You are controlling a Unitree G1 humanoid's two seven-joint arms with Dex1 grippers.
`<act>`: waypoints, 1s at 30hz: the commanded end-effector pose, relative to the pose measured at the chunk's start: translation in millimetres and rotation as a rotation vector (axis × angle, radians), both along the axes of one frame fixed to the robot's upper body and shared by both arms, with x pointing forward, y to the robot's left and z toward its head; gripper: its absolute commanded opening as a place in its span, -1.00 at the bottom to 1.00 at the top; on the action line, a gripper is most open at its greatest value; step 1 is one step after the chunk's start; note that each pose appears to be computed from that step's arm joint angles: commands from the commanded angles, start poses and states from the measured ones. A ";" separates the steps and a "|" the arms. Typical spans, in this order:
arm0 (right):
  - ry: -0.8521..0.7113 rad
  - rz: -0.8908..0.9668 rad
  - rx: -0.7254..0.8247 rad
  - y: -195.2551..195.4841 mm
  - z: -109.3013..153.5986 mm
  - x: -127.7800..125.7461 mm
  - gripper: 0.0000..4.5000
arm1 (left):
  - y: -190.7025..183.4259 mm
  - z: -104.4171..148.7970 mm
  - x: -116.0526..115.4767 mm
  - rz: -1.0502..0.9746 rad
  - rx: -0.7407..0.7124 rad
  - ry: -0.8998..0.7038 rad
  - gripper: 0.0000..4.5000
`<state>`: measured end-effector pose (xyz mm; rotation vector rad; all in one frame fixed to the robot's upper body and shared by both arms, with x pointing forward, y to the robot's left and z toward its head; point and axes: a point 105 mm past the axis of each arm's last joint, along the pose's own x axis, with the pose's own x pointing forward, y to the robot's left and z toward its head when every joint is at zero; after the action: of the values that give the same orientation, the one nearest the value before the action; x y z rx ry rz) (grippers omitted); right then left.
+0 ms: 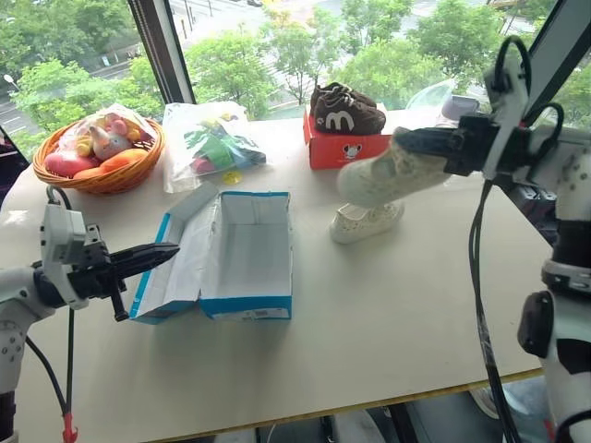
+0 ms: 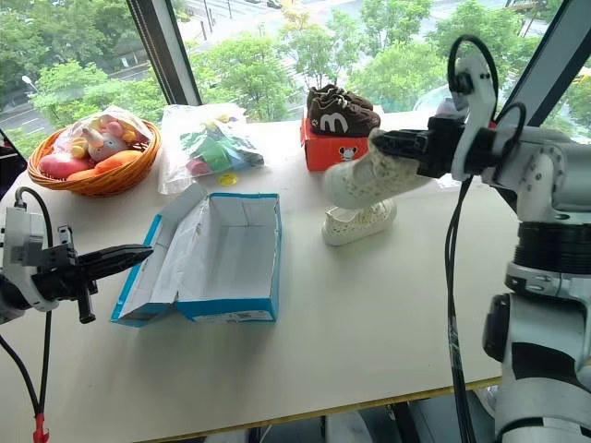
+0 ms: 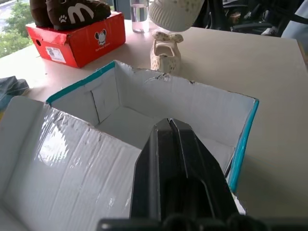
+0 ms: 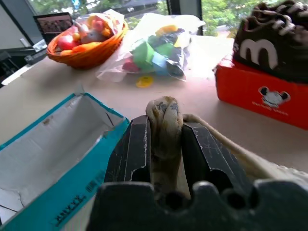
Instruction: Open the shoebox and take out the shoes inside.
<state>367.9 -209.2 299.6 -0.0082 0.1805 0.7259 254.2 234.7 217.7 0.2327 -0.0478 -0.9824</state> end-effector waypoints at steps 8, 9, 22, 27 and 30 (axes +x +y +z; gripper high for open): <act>0.236 -0.096 -0.174 -50.4 -88.1 9.4 -0.51 | -11.1 10.9 -2.1 -0.047 0.004 -0.056 -1.00; 0.250 -0.093 -0.187 -52.1 -93.8 9.9 -0.51 | -11.4 10.8 -2.0 -0.047 0.004 -0.056 -1.00; 0.082 0.043 -0.128 -20.7 -34.3 5.3 -0.51 | -10.0 8.9 -6.5 -0.026 -0.003 -0.051 -1.00; 0.066 0.048 -0.148 -21.3 -25.6 2.5 -0.51 | -12.2 8.4 -4.2 -0.034 -0.007 -0.048 -1.00; 0.074 0.079 -0.154 -19.1 -24.7 -1.1 -0.51 | -13.2 7.3 -3.8 -0.037 -0.009 -0.045 -1.00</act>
<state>373.9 -231.0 249.5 -0.1011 0.3799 0.7561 252.3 224.9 215.5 0.2212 -0.0543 -1.0027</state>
